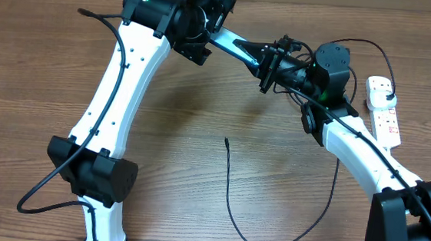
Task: Plug charger to phone and switch on socket
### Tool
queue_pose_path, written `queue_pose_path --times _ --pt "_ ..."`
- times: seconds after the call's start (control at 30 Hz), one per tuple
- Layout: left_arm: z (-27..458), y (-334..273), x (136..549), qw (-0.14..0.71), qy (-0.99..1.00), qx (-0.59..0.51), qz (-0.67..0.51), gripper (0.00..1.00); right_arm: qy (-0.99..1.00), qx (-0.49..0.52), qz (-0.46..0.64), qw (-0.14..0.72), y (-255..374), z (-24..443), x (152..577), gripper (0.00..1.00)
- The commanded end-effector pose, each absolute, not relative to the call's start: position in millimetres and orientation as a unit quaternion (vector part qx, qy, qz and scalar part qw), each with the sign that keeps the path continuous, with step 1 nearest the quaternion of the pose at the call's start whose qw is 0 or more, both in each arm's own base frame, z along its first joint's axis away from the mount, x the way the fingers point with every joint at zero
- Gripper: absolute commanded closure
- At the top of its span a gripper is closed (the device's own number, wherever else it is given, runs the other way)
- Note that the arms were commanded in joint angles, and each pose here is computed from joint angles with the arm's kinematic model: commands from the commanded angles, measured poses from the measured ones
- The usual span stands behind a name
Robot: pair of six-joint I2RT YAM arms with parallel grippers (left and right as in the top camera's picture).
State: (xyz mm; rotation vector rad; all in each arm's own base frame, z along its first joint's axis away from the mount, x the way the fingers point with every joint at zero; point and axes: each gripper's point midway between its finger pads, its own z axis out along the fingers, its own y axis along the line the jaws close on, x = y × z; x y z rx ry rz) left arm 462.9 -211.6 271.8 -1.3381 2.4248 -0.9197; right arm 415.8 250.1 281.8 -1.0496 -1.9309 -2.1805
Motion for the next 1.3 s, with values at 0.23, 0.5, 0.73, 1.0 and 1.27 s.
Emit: queue_pose_path --times 0.23,0.5,0.73,1.0,1.27 --pt "274.0 -208.1 464.2 0.119 0.829 -0.448 -0.312 0.09 -0.603 -0.355 -0.713 0.046 242.7 295.6 418.1 0.96" --pt "274.3 -209.6 463.3 0.115 0.830 -0.447 -0.315 0.31 -0.601 -0.358 -0.713 0.046 241.2 295.7 419.1 0.96" --pt "274.3 -210.5 462.8 0.115 0.830 -0.446 -0.315 0.31 -0.601 -0.359 -0.713 0.045 240.1 295.6 419.9 0.96" --pt "273.7 -210.2 462.2 0.113 0.830 -0.446 -0.313 0.37 -0.595 -0.369 -0.713 0.038 234.1 295.6 424.7 0.96" --pt "273.8 -210.3 462.2 0.113 0.830 -0.446 -0.313 0.37 -0.588 -0.379 -0.713 0.047 233.6 295.7 425.4 0.96"
